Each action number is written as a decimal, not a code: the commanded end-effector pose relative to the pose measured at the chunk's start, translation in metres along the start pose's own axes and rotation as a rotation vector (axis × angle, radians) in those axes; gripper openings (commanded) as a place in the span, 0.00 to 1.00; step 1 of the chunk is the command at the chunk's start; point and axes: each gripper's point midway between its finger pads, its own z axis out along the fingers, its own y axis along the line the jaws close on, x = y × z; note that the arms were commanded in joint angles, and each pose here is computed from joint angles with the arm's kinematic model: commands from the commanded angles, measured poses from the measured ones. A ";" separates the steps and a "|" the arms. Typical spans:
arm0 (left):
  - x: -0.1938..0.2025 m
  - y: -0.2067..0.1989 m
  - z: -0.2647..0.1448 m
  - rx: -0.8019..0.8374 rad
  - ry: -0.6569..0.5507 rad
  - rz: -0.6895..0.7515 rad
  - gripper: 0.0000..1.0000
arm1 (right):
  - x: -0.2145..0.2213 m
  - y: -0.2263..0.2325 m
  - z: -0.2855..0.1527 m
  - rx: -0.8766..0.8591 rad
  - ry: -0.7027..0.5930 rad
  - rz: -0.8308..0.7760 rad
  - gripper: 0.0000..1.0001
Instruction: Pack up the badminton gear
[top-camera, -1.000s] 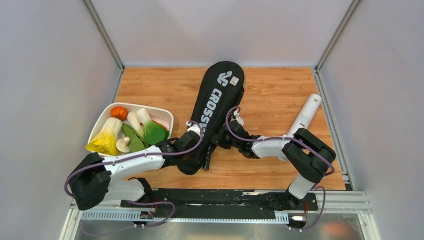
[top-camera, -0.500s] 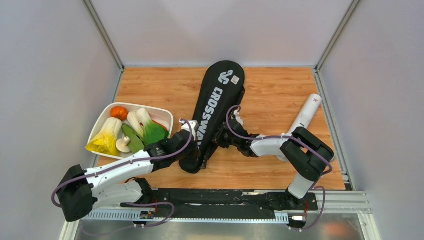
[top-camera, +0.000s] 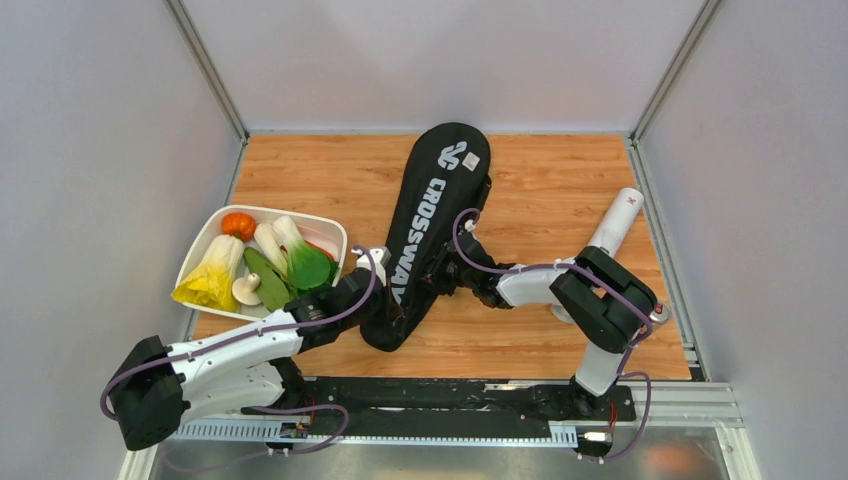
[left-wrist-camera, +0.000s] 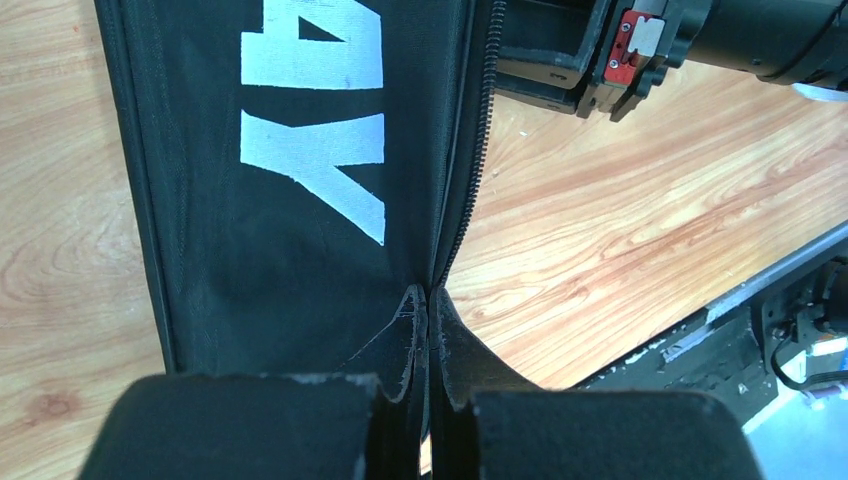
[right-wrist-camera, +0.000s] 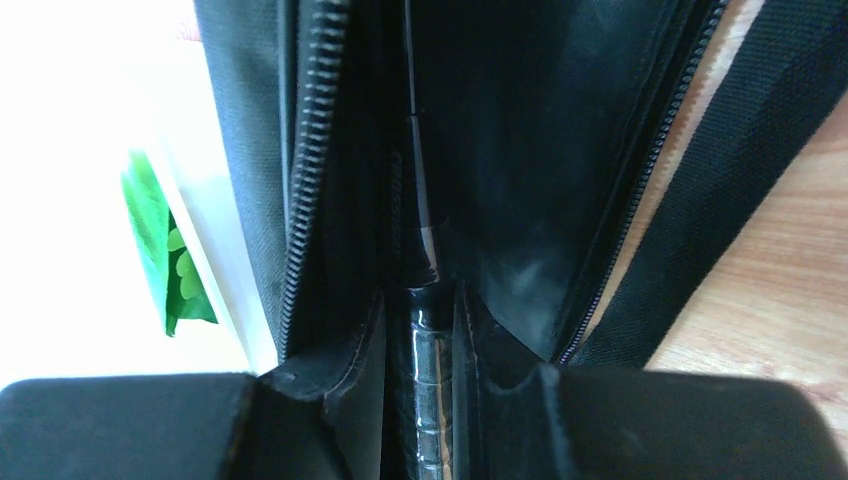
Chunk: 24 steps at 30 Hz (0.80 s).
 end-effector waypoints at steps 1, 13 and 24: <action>0.013 -0.018 -0.007 0.096 0.058 -0.048 0.00 | -0.045 0.039 0.004 -0.109 -0.131 0.182 0.00; 0.020 -0.022 -0.004 0.164 0.031 -0.132 0.00 | -0.051 0.040 0.013 -0.100 -0.146 0.235 0.00; 0.027 -0.028 0.001 0.203 0.046 -0.156 0.00 | -0.043 0.029 0.016 -0.116 -0.123 0.312 0.00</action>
